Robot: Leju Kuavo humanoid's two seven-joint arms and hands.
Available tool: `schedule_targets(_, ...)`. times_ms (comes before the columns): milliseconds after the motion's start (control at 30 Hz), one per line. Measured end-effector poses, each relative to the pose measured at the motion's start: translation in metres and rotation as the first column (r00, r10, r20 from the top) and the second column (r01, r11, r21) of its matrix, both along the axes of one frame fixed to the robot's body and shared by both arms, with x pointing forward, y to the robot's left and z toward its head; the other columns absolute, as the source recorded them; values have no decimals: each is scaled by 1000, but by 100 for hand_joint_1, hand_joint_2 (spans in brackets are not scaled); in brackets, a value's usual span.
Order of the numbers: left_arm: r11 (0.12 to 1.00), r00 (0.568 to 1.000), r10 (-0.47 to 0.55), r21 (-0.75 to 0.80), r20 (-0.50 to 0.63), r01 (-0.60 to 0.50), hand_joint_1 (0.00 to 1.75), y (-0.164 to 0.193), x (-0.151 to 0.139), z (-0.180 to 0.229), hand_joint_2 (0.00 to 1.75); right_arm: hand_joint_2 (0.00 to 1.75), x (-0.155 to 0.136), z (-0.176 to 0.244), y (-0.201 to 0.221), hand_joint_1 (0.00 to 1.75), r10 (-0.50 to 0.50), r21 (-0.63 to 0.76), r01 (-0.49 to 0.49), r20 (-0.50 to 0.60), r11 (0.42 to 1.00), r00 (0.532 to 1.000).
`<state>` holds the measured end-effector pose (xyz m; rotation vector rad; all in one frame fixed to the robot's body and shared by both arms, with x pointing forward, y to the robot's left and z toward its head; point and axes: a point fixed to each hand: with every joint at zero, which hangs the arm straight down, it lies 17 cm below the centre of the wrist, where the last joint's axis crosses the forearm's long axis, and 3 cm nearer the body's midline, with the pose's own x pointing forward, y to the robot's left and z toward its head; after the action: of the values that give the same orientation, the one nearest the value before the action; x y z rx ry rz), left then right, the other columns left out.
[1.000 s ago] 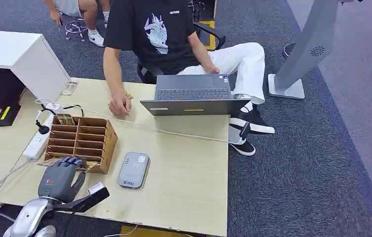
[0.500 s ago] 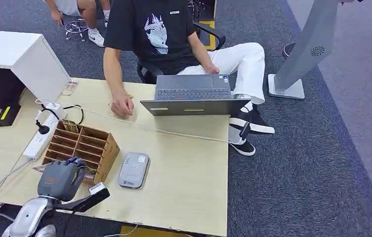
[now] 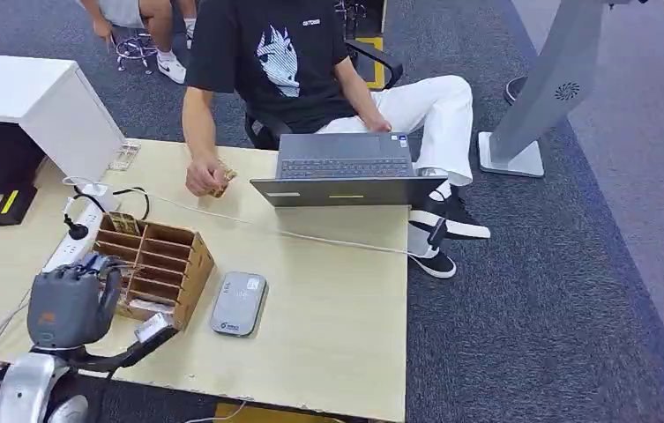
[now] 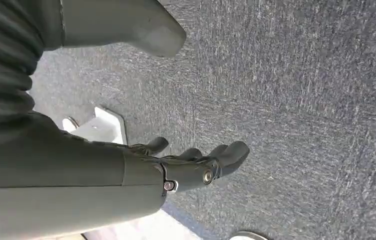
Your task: Pass the card to the sensor for recognition and then transmit it.
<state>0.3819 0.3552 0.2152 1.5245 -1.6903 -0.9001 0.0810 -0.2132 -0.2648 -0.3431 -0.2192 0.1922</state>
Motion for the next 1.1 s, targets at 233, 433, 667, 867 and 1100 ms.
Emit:
schedule_targets(233,998,930,-61,30,363,54,175,-7,-32,110,175,175,1,1,-2,0,10,-15,-10,4,1000,1000)
schedule_targets(433,997,876,-63,64,478,37,175,-10,-45,151,175,175,1,1,-3,0,14,-20,-14,-2,1000,1000)
schedule_targets(667,995,887,85,13,454,-102,175,34,-31,144,175,175,3,1,-2,0,39,-24,-39,0,999,999)
schedule_targets(867,980,902,173,18,395,-196,175,80,-3,125,175,175,7,2,-2,0,66,-27,-65,14,998,998)
schedule_targets(1100,967,903,232,14,362,-255,175,107,6,113,175,175,7,2,0,0,74,-25,-74,14,997,997)
